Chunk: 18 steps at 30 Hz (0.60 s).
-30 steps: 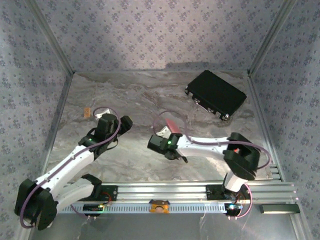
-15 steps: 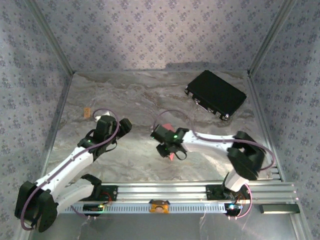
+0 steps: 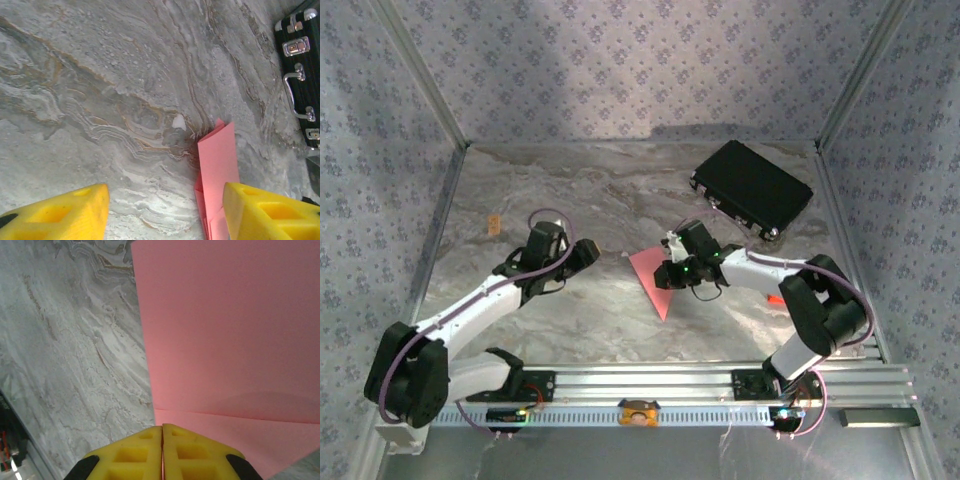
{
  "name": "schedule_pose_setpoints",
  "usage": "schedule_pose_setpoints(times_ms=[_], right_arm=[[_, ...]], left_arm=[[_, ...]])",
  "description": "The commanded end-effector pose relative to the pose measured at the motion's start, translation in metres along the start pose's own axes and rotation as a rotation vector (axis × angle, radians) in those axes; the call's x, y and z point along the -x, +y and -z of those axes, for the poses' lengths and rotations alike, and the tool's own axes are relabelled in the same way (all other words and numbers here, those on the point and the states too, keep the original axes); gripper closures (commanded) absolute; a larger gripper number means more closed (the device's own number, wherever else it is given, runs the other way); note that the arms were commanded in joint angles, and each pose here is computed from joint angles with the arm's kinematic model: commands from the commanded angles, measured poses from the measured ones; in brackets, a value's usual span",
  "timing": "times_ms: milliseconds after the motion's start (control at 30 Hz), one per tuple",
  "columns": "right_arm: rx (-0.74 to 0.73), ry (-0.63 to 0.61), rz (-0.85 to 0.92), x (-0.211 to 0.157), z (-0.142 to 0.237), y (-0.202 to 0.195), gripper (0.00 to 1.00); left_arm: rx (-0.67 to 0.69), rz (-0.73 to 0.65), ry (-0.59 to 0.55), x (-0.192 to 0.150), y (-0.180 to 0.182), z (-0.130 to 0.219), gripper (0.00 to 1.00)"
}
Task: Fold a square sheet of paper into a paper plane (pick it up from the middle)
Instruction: Rotate the paper at the center of the table.
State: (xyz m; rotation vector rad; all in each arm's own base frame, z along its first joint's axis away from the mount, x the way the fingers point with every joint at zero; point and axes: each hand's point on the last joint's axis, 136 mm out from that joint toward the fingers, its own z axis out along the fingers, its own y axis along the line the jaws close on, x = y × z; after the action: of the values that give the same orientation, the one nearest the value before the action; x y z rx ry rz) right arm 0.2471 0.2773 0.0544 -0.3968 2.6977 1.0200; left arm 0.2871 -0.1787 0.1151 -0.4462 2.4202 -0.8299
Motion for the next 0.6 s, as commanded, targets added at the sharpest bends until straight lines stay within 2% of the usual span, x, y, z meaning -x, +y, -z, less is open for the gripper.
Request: schedule_pose_setpoints(times_ms=[0,200,333,567], right_arm=[[0.074,0.049,-0.051,-0.007,-0.008,0.005,0.9],[0.031,0.075,-0.171,-0.015,-0.025,-0.012,0.89],[-0.043,0.055,-0.315,-0.018,-0.031,-0.031,0.89],[-0.056,-0.11,-0.622,-0.002,-0.034,-0.045,0.89]], left_arm=[[-0.068,-0.027,0.008,0.004,-0.024,0.001,0.4],[-0.076,-0.029,0.045,-0.002,-0.027,-0.008,0.39],[-0.071,-0.03,0.059,-0.005,-0.028,-0.012,0.4],[-0.071,-0.027,0.086,-0.013,-0.031,-0.02,0.4]])
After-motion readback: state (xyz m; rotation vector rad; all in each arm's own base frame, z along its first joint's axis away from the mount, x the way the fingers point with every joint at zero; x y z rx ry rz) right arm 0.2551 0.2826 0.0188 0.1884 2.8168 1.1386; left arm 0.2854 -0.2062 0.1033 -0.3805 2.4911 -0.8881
